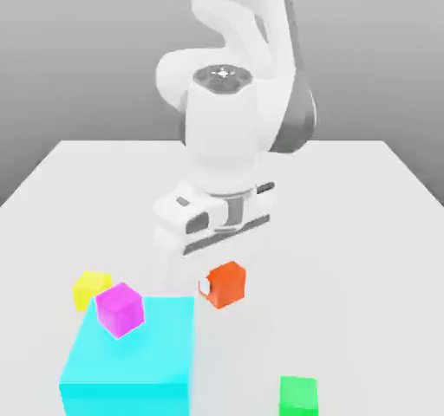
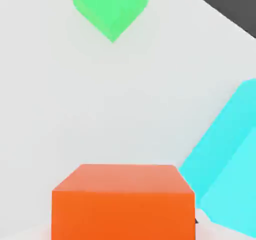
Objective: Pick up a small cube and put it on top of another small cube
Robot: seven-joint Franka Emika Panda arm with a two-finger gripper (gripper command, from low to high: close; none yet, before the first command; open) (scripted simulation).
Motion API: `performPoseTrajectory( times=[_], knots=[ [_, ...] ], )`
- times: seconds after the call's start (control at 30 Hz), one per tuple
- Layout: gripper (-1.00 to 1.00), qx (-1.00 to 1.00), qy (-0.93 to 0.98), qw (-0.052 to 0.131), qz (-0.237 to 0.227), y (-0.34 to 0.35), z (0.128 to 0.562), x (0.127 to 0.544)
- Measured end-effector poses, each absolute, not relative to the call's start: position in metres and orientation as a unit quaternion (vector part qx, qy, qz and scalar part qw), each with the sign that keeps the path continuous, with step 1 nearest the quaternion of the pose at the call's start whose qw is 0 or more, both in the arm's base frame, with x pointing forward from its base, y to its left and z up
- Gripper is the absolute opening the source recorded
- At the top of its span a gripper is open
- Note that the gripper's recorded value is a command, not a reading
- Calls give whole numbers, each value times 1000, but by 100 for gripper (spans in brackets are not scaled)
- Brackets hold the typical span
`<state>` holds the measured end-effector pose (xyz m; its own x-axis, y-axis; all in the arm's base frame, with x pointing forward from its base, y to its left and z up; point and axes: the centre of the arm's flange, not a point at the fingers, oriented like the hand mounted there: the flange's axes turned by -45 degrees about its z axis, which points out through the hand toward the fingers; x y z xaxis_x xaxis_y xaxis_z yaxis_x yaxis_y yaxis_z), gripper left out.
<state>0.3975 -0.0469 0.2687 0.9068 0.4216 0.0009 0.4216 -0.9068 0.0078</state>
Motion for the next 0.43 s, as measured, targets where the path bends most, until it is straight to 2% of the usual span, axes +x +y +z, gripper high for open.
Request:
performPoseTrajectory(
  times=[0.17, 0.3, 0.33, 0.43],
  knots=[
    [-100, 998, 60, -1, 1, -131, 311, 405],
    [-100, 999, 40, -2, 0, -142, 271, 405],
    [100, 999, 39, -2, 0, -142, 262, 404],
    [100, 999, 39, -2, 0, -142, 262, 404]
  ],
)
